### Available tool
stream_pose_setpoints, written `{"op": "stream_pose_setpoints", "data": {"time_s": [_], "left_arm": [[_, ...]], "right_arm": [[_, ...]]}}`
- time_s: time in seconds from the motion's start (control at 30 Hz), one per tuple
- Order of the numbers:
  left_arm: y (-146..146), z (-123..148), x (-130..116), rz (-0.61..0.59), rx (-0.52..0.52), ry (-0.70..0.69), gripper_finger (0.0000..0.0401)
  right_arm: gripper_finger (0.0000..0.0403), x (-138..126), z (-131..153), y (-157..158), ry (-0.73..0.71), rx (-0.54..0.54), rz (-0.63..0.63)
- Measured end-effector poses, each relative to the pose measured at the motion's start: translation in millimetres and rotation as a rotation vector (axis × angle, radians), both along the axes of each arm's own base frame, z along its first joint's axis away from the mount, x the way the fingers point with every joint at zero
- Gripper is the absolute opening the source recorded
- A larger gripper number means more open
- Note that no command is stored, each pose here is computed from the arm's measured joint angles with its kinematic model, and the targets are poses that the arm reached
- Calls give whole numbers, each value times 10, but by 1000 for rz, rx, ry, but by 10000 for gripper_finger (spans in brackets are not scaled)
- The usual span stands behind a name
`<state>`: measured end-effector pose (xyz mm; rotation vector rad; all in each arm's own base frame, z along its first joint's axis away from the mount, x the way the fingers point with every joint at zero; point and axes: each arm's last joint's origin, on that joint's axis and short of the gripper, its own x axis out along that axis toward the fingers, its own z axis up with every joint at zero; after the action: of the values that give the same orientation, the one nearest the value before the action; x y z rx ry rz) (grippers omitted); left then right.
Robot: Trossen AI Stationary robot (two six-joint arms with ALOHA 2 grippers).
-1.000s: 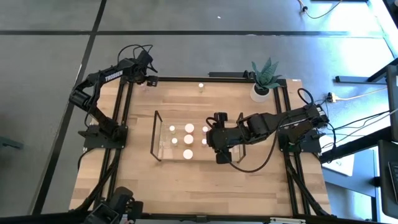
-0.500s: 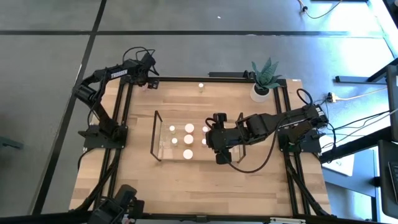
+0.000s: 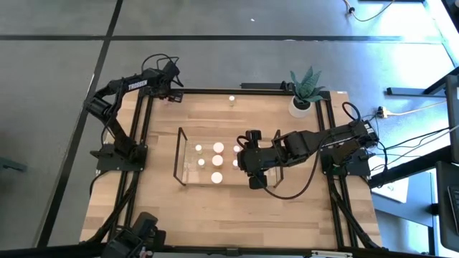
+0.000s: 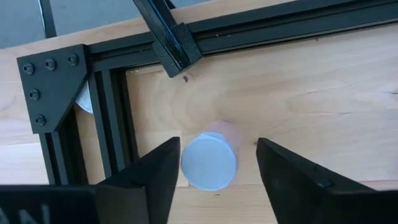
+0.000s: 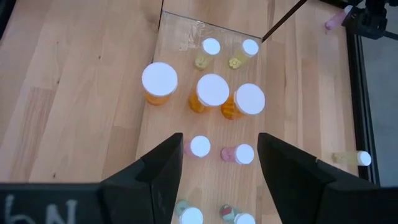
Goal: Pick and place medicine bottles onto shelf by color
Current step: Put the pink pill bottle aligned with the pink pill bottle on the shelf
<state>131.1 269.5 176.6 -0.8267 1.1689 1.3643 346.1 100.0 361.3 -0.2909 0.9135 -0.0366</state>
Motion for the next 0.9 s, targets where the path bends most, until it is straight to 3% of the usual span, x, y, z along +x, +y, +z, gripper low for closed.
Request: {"op": "stream_pose_setpoints", "data": {"time_s": [0.63,0.9], "left_arm": [[12,-1,-50,-11,-13,15,114],[-18,8,-47,-67,-45,22,105]], "right_arm": [[209,-1,1,0,-1,2,-3],[209,-1,1,-2,-2,6,-7]]}}
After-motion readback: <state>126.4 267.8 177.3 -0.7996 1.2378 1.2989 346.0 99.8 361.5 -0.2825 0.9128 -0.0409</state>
